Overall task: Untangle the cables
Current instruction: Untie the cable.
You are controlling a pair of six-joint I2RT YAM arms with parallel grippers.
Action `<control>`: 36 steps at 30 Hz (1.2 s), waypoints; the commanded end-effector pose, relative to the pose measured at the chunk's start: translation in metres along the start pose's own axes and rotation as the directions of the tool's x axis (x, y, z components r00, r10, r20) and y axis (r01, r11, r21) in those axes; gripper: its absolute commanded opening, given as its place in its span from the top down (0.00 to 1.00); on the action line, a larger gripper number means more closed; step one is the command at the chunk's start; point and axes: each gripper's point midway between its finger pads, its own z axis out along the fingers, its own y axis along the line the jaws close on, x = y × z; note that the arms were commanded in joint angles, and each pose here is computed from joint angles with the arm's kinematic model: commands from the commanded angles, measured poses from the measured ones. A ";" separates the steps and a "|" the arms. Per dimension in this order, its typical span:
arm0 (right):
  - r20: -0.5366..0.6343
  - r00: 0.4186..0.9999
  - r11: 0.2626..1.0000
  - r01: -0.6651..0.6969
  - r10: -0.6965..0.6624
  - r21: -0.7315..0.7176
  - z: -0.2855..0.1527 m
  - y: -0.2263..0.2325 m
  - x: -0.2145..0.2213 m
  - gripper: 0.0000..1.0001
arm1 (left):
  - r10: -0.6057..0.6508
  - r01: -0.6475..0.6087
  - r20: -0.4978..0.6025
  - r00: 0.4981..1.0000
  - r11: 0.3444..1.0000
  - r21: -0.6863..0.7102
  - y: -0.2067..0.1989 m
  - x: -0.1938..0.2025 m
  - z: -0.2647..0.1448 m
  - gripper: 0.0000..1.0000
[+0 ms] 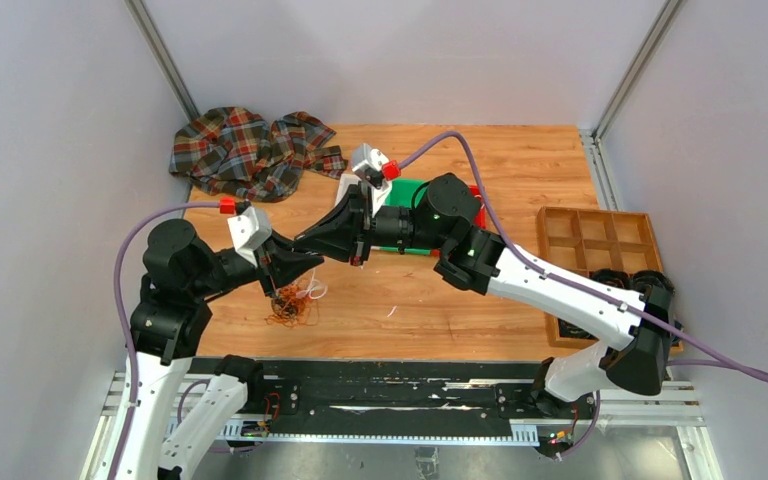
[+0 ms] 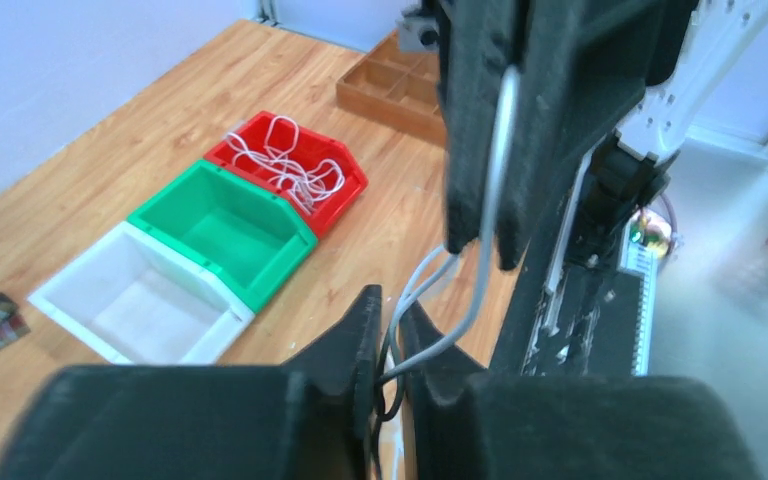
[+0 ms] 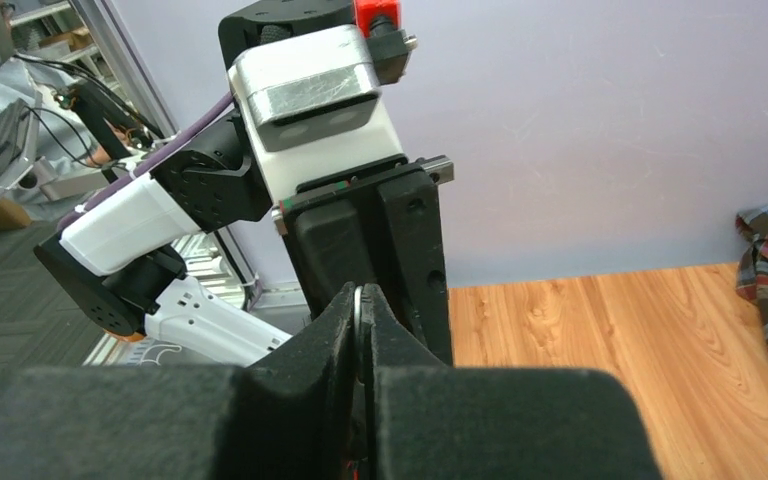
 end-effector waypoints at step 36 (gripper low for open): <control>0.131 0.986 0.983 0.082 -0.105 0.165 -0.035 -0.030 0.038 0.26 | -0.140 0.144 0.113 0.984 0.989 -0.032 0.008 -0.043 0.006 0.99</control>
